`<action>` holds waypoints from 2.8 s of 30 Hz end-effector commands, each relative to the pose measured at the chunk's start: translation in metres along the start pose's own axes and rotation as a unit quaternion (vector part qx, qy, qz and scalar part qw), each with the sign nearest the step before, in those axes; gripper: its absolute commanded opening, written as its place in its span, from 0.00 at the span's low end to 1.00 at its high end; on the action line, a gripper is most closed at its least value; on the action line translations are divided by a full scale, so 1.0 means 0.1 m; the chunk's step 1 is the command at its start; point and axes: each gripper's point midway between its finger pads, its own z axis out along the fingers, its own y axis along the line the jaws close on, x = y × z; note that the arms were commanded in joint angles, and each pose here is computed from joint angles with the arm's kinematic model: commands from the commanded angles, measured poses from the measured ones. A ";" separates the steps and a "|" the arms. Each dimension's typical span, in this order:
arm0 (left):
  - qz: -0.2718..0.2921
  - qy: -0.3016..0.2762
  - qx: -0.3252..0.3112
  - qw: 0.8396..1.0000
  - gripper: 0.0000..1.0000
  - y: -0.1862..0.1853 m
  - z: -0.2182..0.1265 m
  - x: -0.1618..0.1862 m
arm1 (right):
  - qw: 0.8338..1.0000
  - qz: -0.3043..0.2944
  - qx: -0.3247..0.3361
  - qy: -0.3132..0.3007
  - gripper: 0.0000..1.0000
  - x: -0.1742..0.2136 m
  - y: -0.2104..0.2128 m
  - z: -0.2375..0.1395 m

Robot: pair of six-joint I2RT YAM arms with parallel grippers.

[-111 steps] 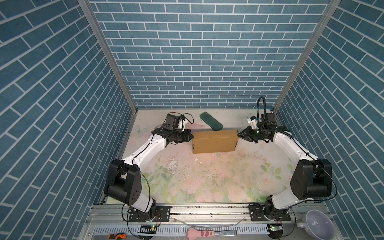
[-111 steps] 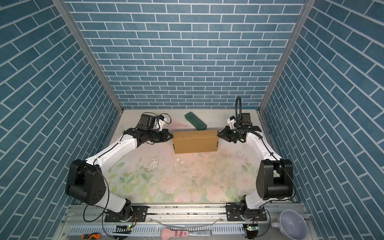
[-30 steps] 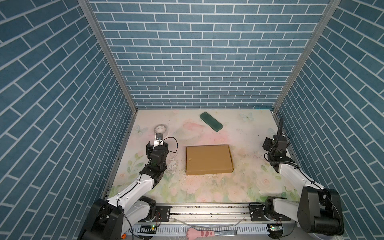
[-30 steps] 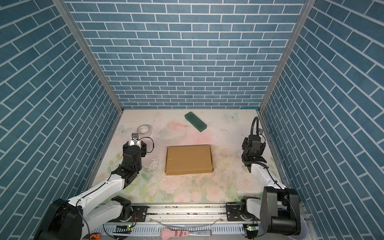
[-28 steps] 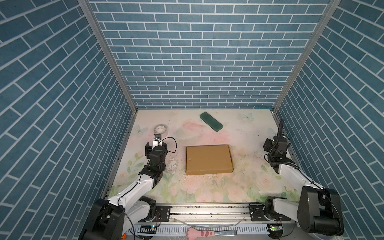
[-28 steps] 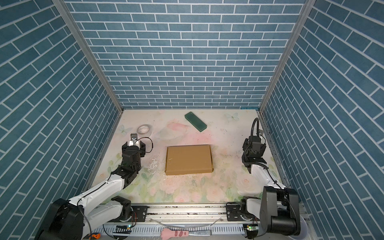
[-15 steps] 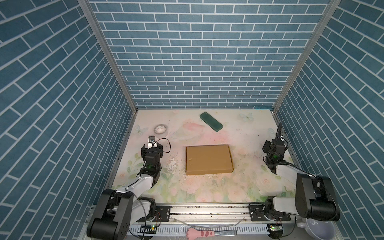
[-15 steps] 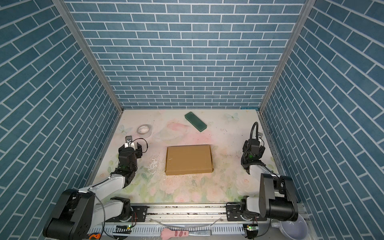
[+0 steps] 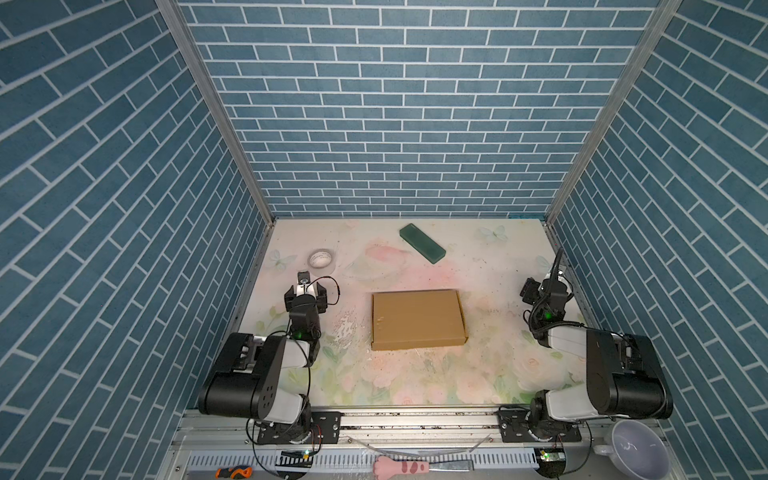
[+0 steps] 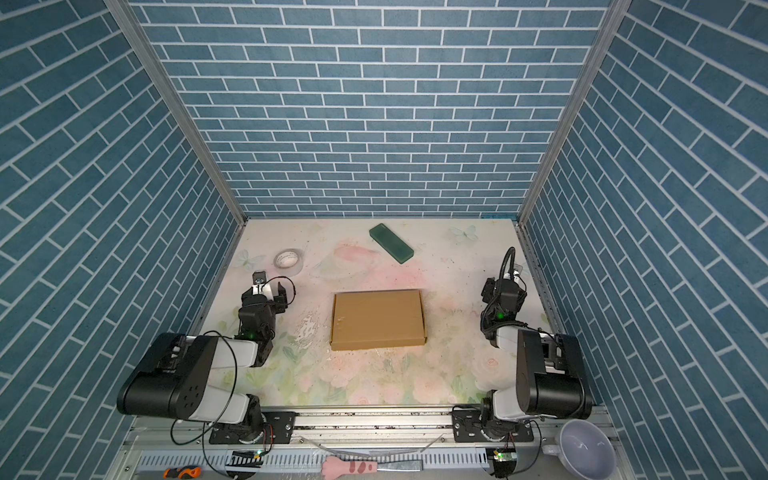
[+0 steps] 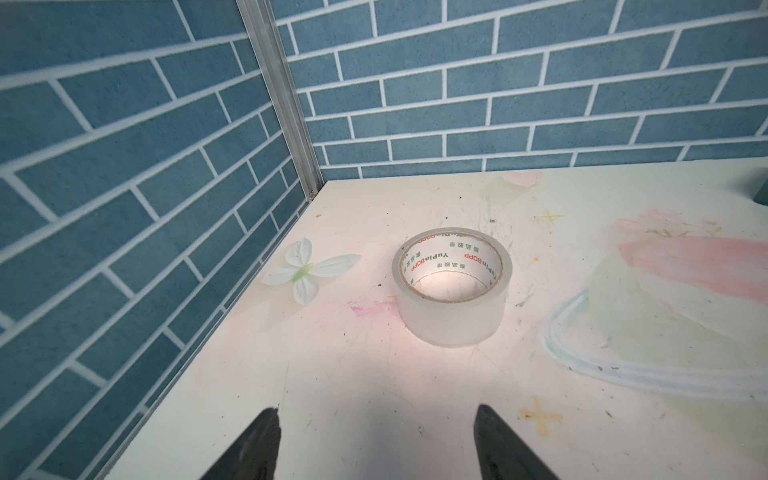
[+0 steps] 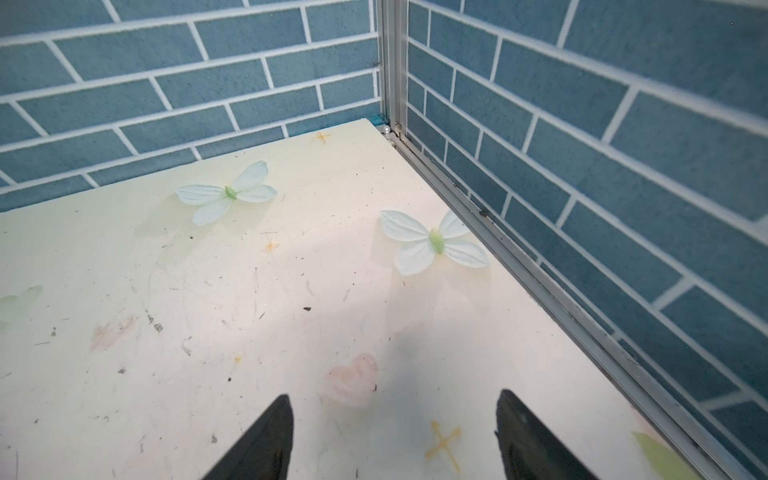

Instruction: Fold the paper box

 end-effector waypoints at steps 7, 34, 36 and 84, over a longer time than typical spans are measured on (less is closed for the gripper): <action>-0.008 -0.014 -0.001 1.000 0.77 0.00 0.07 -0.04 | 0.997 -0.038 -0.067 -0.028 0.76 0.12 0.20 0.01; -0.011 0.032 -0.001 0.999 1.00 0.01 0.23 -0.01 | 0.997 -0.046 -0.055 -0.017 0.99 0.15 0.21 0.03; -0.011 0.031 -0.001 0.999 1.00 0.01 0.23 0.00 | 0.997 -0.045 -0.055 -0.017 0.99 0.15 0.21 0.03; 0.020 0.026 0.022 0.999 1.00 -0.15 0.22 -0.03 | 0.997 -0.049 -0.052 -0.015 0.99 0.15 0.21 0.04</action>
